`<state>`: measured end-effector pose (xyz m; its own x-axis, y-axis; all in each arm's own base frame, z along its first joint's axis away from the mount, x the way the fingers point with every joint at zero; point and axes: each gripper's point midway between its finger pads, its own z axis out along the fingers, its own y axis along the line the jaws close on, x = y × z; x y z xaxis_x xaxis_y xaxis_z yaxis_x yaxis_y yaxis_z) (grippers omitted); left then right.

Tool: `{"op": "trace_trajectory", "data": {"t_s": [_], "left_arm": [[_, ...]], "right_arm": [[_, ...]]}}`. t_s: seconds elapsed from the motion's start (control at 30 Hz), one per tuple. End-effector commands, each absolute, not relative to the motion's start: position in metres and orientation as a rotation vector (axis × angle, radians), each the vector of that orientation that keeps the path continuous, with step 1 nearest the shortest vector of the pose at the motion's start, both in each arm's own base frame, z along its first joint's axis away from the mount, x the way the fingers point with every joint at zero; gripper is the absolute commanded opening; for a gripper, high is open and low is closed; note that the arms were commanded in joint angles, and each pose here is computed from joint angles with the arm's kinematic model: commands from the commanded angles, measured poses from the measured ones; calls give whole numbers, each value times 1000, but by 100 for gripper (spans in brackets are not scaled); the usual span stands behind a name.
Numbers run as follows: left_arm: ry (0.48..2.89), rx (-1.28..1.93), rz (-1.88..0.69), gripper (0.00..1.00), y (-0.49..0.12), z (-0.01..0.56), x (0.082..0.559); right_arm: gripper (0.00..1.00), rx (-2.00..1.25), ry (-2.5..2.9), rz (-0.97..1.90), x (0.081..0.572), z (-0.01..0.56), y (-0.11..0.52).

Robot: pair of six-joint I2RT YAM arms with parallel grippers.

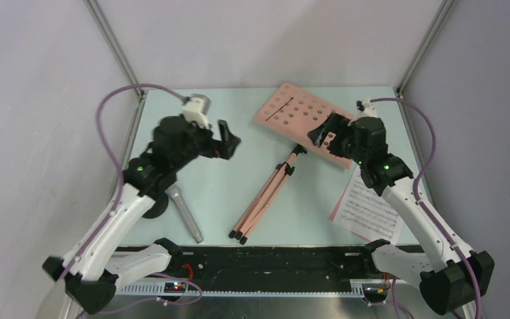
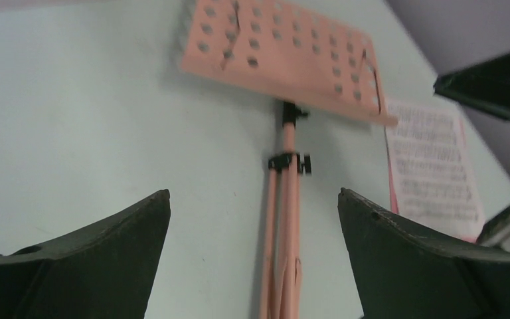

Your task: Set up the instrument practice props

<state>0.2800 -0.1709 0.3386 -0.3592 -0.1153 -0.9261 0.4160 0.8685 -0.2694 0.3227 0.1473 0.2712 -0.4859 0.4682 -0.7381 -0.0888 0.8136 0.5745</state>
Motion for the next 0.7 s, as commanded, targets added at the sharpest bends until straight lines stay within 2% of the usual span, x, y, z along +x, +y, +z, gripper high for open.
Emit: {"op": "trace_trajectory", "data": {"t_s": [0.0,0.17,0.37,0.53,0.67], "left_arm": [[1974,336,-535,100,-209,282,280],[2137,427,-578,100,-249,203,268],[2231,535,-615,100,-288,130,253],[2247,538,-646,100,-314,102,254],[2286,543,-578,99,-324,76,259]], "right_arm": [[95,412,2022,698,321,265,164],[90,618,2143,666,316,226,167],[90,617,2240,653,309,200,190],[89,608,2246,666,306,200,192],[88,606,2244,629,301,201,183]]}}
